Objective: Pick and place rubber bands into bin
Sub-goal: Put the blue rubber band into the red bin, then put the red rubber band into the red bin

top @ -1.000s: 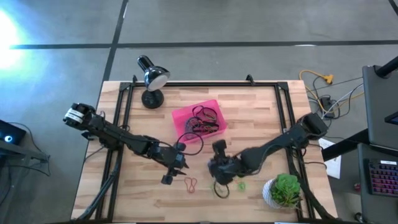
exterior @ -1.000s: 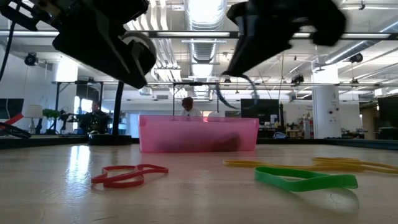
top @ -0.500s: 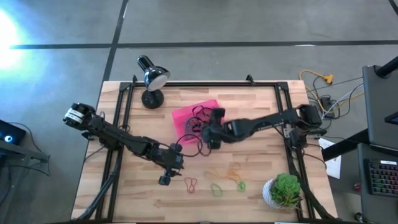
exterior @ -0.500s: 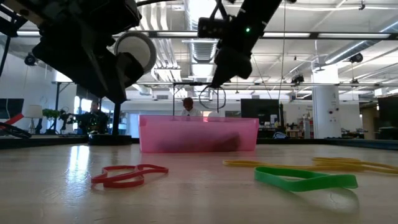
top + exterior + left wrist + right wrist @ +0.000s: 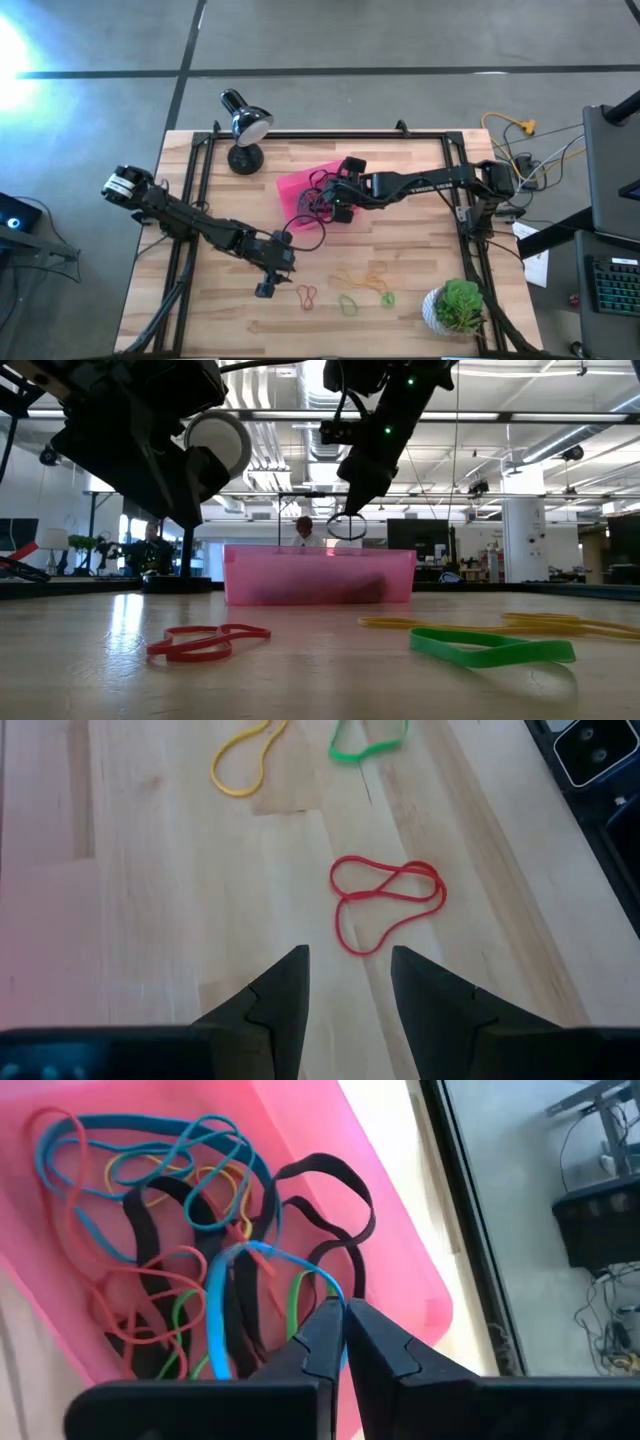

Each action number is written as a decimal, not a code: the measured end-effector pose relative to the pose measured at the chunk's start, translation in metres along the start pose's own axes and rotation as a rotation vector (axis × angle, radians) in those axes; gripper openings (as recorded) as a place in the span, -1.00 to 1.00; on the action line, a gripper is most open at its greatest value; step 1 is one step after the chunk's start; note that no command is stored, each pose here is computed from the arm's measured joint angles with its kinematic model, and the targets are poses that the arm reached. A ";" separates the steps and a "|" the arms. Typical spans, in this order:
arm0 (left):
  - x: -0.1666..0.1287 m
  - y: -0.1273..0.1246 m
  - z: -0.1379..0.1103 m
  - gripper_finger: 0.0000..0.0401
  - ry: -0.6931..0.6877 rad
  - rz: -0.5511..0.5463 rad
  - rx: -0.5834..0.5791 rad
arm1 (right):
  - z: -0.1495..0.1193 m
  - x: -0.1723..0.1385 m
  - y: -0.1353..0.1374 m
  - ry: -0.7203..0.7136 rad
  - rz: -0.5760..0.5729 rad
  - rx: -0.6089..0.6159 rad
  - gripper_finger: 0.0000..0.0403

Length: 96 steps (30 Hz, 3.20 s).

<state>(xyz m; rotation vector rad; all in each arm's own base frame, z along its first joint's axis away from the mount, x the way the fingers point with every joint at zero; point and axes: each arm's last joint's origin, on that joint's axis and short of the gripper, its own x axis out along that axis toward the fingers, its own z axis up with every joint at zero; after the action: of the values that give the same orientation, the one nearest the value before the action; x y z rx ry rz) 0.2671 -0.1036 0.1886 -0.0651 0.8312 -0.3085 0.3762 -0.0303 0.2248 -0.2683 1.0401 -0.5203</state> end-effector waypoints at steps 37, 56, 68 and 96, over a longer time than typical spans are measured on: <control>0.060 0.004 -0.013 -0.36 0.068 -0.009 -0.027 | -0.034 -0.152 0.035 -0.187 0.203 -0.148 -0.43; 0.061 0.001 -0.002 -0.36 -0.058 -0.083 0.010 | -0.133 -0.219 0.091 -0.385 0.294 -0.099 -0.59; 0.061 0.000 0.000 -0.36 -0.101 -0.059 0.231 | -0.160 -0.210 0.109 -0.399 0.326 -0.033 -0.66; 0.097 0.006 -0.016 -0.36 -0.012 -0.079 0.190 | -0.160 -0.215 0.111 -0.430 0.328 -0.022 -0.70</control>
<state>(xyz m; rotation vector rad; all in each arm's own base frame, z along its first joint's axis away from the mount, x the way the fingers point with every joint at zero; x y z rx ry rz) 0.3177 -0.1258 0.1069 0.0782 0.7856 -0.4598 0.1819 0.1823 0.2583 -0.2113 0.6519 -0.1422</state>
